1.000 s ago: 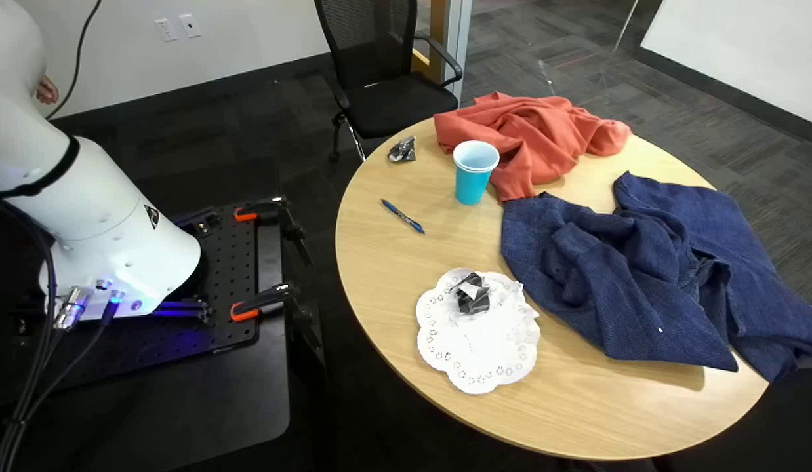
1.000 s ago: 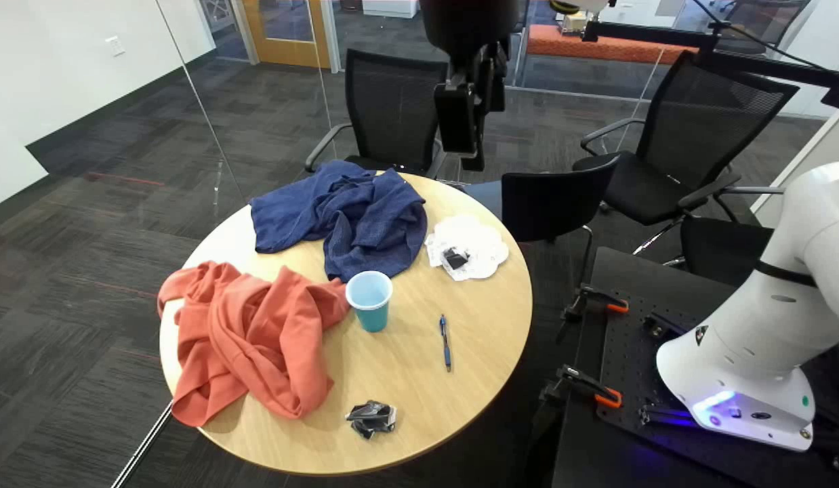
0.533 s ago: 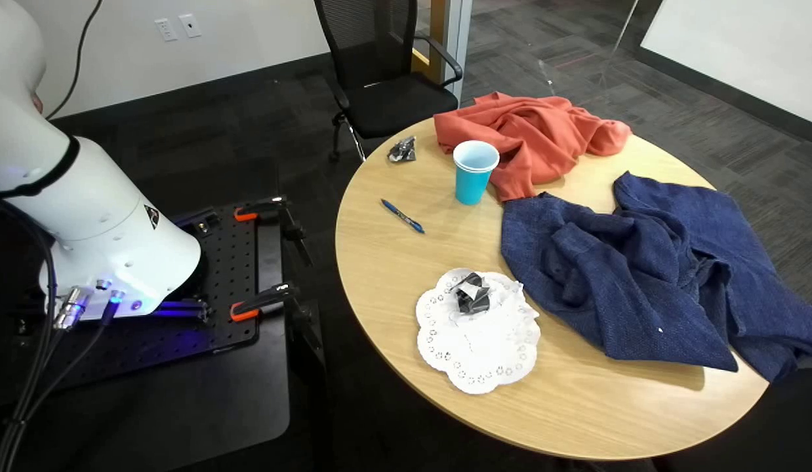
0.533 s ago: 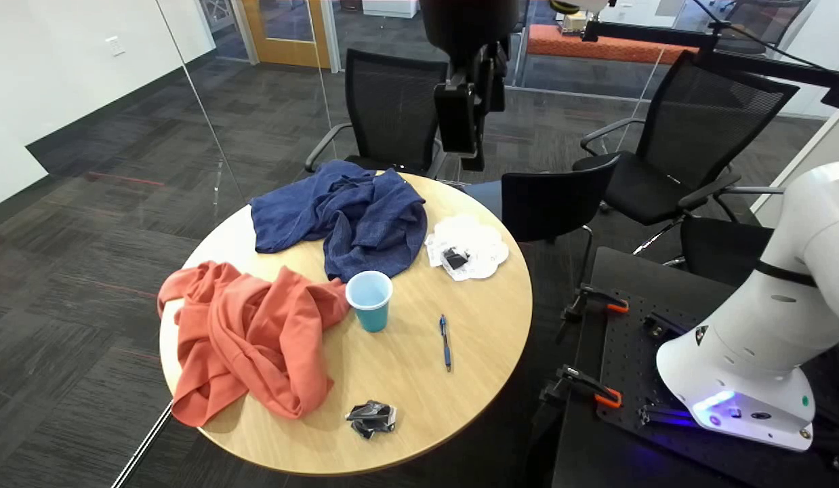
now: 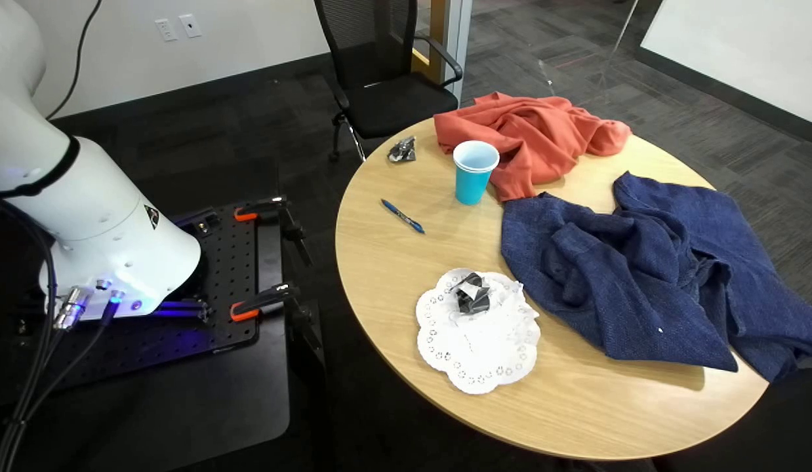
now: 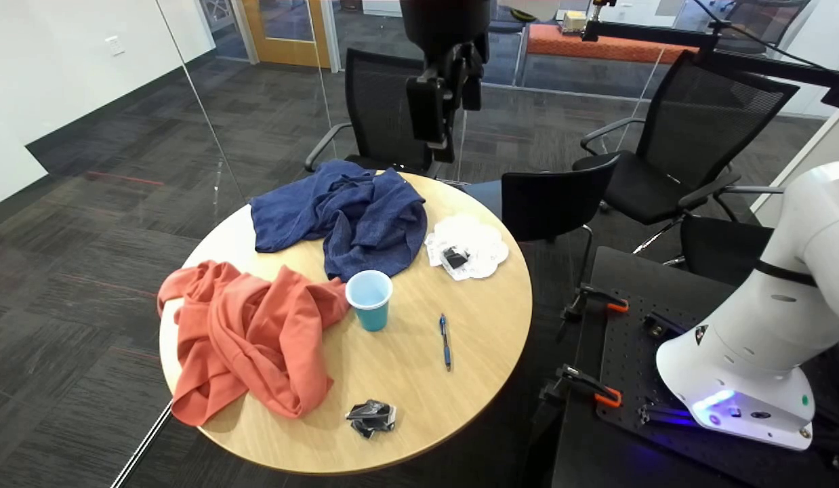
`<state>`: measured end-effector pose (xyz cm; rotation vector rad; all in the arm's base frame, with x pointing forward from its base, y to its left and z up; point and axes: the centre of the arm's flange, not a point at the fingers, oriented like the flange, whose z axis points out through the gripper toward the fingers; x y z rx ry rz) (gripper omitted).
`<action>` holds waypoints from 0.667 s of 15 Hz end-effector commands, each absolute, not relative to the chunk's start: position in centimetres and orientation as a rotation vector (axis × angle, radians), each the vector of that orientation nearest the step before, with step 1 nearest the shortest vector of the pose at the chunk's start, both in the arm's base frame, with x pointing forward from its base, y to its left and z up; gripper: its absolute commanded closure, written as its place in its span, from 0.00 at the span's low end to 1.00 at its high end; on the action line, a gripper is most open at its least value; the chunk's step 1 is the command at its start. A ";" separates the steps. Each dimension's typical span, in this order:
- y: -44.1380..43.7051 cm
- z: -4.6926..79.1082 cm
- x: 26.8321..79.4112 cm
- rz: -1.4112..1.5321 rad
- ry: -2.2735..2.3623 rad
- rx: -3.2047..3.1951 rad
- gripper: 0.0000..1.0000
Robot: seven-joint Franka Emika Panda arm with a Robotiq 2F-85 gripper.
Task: Move the blue cup to the right
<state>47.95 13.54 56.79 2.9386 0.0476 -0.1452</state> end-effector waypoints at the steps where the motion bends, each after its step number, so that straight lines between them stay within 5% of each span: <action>1: 11.7 54.3 50.5 -0.097 -0.065 2.956 0.00; 10: 10.5 44.3 55.0 0.044 -0.428 2.992 0.00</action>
